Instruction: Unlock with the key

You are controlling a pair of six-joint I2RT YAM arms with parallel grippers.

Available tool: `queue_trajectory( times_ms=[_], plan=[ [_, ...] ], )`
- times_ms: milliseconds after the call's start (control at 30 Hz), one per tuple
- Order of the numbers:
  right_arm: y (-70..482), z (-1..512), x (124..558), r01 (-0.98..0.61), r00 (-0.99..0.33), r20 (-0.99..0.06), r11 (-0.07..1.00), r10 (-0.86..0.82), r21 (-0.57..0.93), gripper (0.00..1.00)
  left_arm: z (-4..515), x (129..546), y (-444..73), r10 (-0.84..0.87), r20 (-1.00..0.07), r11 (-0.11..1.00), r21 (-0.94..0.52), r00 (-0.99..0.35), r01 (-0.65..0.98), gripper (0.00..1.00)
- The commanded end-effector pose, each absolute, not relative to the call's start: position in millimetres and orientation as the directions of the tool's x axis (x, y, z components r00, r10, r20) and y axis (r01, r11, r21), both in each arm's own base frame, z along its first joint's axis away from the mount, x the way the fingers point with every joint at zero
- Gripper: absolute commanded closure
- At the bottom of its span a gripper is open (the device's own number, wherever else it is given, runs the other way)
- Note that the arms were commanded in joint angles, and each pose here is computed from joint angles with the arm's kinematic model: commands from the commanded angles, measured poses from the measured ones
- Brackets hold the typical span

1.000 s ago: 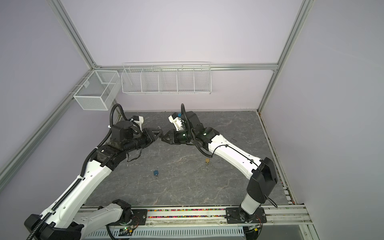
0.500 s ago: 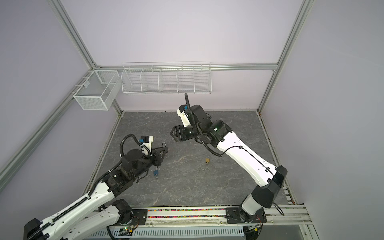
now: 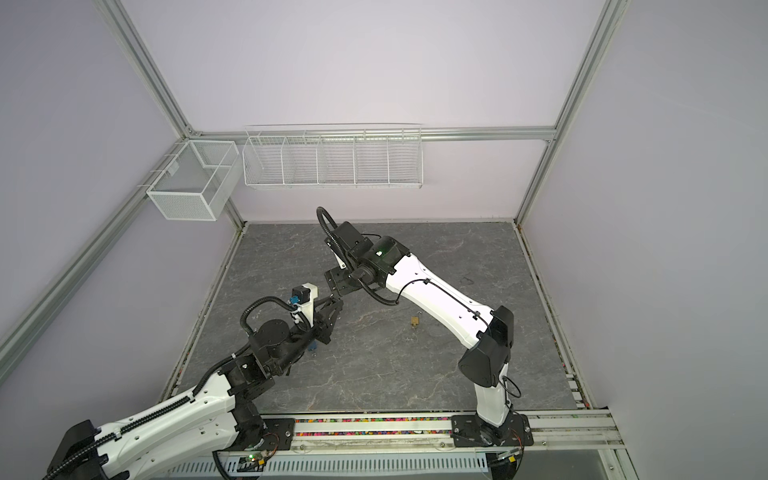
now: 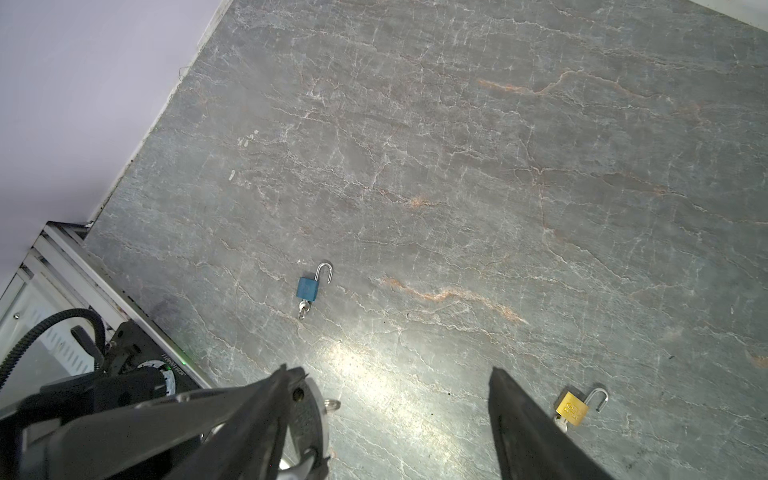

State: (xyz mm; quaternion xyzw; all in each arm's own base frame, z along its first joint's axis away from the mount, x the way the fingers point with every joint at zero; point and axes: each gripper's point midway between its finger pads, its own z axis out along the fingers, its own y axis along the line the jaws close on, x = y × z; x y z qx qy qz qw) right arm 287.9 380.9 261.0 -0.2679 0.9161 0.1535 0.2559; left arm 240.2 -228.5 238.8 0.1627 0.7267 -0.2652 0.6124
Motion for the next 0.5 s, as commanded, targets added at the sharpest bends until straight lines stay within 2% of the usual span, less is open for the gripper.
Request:
queue_trajectory(
  times_ms=[0,200,267,467],
  plan=[
    [370.1,265.6,286.2,-0.567,-0.712,-0.546,0.82,-0.442,0.076,0.23,260.9,243.3,-227.0,-0.127,-0.985,0.812,-0.171,-0.118,0.559,1.0],
    [376.4,289.3,273.9,-0.608,-0.681,-0.593,0.784,-0.431,0.128,0.23,253.1,246.2,-227.1,-0.108,-0.985,0.822,-0.166,-0.138,0.544,1.0],
    [374.4,292.7,269.8,-0.619,-0.674,-0.599,0.773,-0.431,0.14,0.2,253.2,245.9,-227.2,-0.112,-0.984,0.821,-0.169,-0.136,0.546,1.0],
    [376.7,282.9,265.8,-0.616,-0.702,-0.547,0.774,-0.456,0.146,0.19,253.7,246.7,-228.4,-0.099,-0.986,0.822,-0.156,-0.133,0.548,1.0]
  ],
)
